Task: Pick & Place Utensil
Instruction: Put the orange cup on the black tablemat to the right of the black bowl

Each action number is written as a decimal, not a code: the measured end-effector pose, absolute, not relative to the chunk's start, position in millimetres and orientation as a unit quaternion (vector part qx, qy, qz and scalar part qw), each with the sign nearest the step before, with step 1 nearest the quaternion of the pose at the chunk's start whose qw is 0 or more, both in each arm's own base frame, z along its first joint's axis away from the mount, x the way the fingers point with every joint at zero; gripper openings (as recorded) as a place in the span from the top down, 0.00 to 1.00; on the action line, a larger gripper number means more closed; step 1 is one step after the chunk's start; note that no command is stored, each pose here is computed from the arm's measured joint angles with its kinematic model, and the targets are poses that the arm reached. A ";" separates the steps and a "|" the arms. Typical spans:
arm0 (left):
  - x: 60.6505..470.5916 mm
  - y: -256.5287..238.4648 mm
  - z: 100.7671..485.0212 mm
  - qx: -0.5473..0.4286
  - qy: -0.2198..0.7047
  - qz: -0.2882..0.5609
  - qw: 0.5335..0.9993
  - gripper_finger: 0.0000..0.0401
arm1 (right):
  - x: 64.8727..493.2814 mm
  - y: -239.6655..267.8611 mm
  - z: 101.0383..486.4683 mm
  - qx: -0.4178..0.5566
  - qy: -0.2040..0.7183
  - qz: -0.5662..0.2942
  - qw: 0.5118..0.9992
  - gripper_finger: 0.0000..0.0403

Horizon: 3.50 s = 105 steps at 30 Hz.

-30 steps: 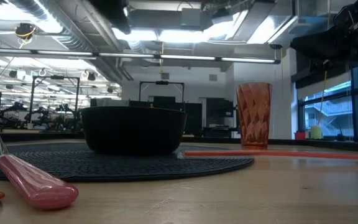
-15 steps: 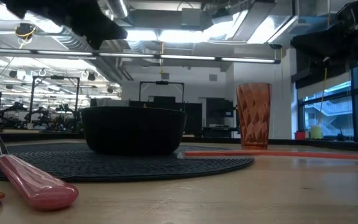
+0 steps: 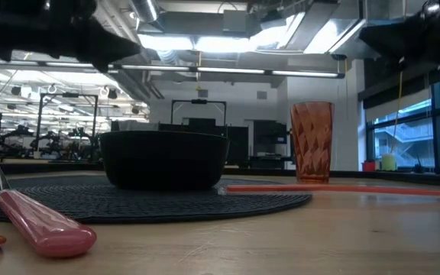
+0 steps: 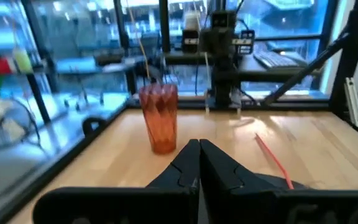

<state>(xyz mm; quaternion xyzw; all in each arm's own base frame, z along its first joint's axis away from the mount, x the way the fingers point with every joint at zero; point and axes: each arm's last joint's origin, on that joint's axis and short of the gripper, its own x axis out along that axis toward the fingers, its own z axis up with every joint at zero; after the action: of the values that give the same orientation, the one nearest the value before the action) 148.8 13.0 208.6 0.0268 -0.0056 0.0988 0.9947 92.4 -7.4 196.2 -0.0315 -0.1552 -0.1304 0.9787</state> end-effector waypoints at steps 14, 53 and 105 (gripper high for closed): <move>119.6 7.5 172.5 0.037 -0.017 0.105 0.994 1.00 | 92.1 -7.1 197.4 -0.009 -0.165 -0.122 0.979 0.88; 113.2 10.3 182.4 0.048 -0.063 0.159 0.984 1.00 | 105.6 -11.2 246.6 0.023 0.035 -0.192 0.980 1.00; 112.8 10.3 184.7 0.021 -0.079 0.157 0.984 1.00 | 256.0 -105.0 324.5 -0.027 0.583 -0.042 0.811 0.15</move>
<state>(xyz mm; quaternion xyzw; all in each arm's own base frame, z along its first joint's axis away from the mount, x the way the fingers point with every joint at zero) 112.8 10.3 184.7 0.0206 -0.0794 0.1571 0.9842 256.0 -105.0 324.5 -0.0266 0.5829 -0.0425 0.8110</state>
